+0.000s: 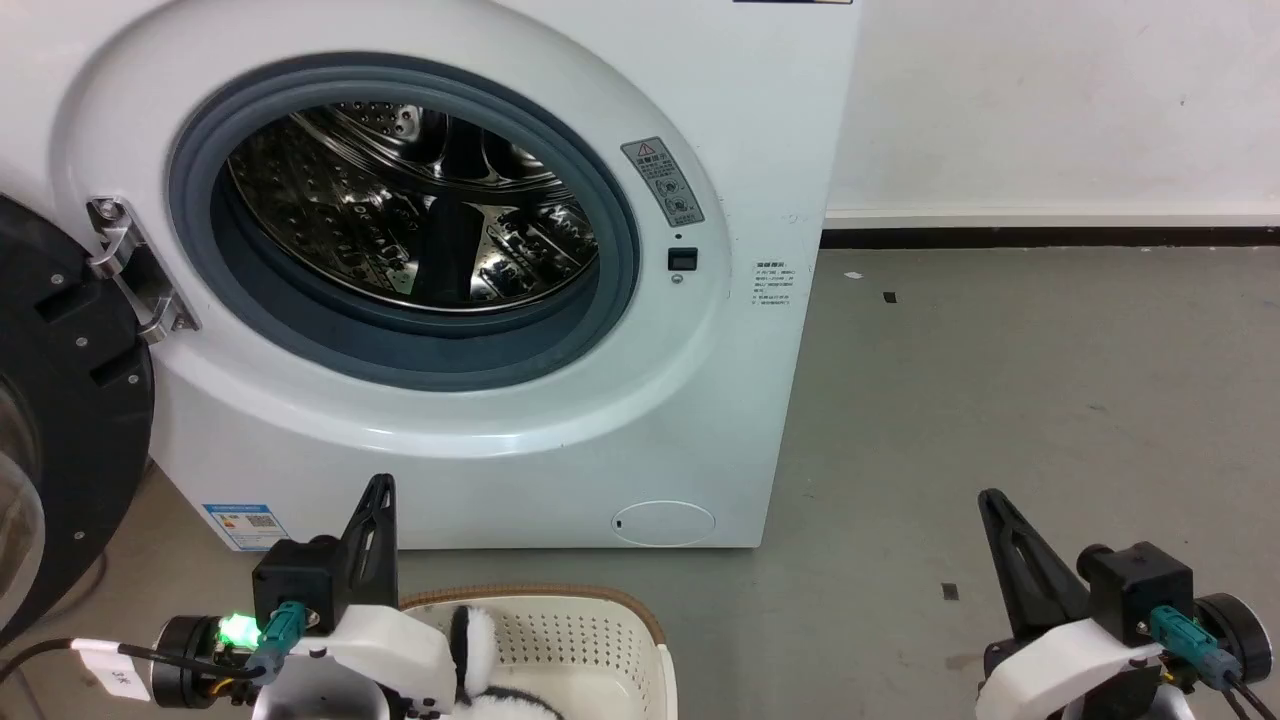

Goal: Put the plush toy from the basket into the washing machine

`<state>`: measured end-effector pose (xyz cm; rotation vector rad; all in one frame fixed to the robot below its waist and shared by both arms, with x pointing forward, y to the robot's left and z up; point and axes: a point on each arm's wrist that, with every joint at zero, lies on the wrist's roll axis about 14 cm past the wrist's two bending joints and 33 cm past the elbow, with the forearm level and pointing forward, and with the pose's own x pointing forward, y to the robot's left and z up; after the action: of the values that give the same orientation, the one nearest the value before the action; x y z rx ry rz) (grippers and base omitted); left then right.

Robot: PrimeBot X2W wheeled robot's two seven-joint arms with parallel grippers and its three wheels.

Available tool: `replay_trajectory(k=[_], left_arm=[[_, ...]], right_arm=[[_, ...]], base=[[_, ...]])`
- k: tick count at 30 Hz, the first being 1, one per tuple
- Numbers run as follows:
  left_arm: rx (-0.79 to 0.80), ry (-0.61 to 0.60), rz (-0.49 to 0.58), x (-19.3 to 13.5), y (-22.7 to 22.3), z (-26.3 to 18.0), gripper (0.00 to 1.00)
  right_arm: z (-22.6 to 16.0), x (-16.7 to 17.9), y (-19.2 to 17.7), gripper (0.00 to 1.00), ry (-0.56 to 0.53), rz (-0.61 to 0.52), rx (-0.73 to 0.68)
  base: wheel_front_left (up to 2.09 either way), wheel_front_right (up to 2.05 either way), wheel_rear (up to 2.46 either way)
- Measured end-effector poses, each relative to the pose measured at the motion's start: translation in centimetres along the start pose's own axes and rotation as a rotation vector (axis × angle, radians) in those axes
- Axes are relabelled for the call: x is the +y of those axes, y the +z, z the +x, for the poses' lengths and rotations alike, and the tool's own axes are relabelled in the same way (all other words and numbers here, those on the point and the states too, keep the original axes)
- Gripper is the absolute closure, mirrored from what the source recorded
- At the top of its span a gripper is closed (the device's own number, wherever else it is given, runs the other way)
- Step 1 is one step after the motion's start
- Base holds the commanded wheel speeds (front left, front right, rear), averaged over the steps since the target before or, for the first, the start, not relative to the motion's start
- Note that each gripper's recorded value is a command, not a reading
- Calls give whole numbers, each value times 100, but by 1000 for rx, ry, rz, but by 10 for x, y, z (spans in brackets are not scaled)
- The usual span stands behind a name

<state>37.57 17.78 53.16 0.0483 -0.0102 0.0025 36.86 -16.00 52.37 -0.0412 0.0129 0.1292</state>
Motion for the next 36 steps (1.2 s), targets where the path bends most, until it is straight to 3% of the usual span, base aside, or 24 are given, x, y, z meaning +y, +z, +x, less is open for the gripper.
replay_trajectory(k=[1, 2, 17, 36], left_arm=[[0, 0, 0, 0, 0, 0, 100], [0, 1, 0, 0, 0, 0, 0], [18, 3, -4, -1, -10, 2, 0], [241, -34, -51, -13, -89, 33, 0]], right_arm=[[0, 0, 0, 100, 0, 0, 0], [0, 0, 0, 0, 0, 1, 0], [1, -4, 1, 0, -10, 34, -16], [27, -12, -11, 0, -28, 94, -17]], base=[[0, 0, 0], [0, 0, 0], [0, 0, 0], [0, 0, 0]])
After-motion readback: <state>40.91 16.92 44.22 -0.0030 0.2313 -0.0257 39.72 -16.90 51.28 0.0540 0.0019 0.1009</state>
